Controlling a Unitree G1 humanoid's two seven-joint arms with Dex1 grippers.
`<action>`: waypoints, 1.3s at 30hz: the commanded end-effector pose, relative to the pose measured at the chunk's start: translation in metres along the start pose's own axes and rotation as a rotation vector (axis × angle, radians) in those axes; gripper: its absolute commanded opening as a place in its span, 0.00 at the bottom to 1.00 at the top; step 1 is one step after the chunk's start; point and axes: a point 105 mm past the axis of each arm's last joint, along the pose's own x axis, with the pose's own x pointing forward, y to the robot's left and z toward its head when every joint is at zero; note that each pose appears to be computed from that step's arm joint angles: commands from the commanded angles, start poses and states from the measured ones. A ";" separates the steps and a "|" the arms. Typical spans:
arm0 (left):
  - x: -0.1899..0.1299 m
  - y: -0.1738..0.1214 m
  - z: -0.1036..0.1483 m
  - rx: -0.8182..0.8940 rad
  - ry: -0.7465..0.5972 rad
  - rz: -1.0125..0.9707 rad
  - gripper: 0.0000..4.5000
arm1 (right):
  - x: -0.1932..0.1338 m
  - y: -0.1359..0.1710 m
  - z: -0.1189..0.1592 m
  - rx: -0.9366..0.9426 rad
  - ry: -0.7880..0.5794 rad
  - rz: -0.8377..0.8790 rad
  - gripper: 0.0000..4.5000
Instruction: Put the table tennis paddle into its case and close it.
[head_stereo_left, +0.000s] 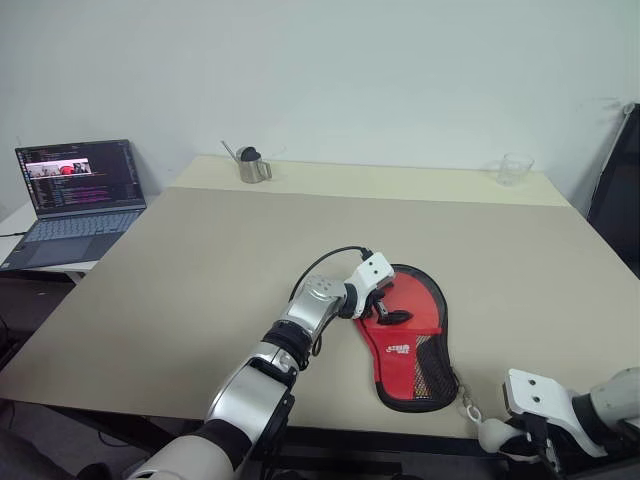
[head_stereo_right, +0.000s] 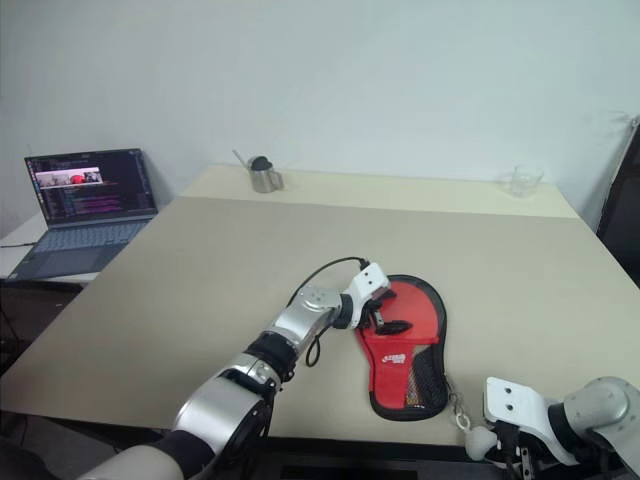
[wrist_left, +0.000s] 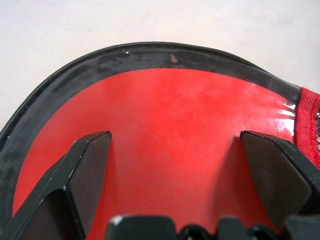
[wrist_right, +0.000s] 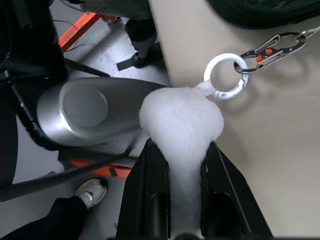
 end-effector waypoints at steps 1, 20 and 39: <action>-0.002 -0.001 -0.038 -0.030 0.147 0.020 1.00 | -0.003 0.008 0.005 -0.046 -0.001 0.031 0.06; -0.002 -0.002 -0.041 -0.025 0.168 0.016 1.00 | 0.000 0.049 0.004 -0.010 -0.049 0.198 0.06; -0.002 -0.003 -0.041 -0.016 0.171 0.007 1.00 | 0.004 0.035 0.006 -0.045 -0.018 0.100 0.55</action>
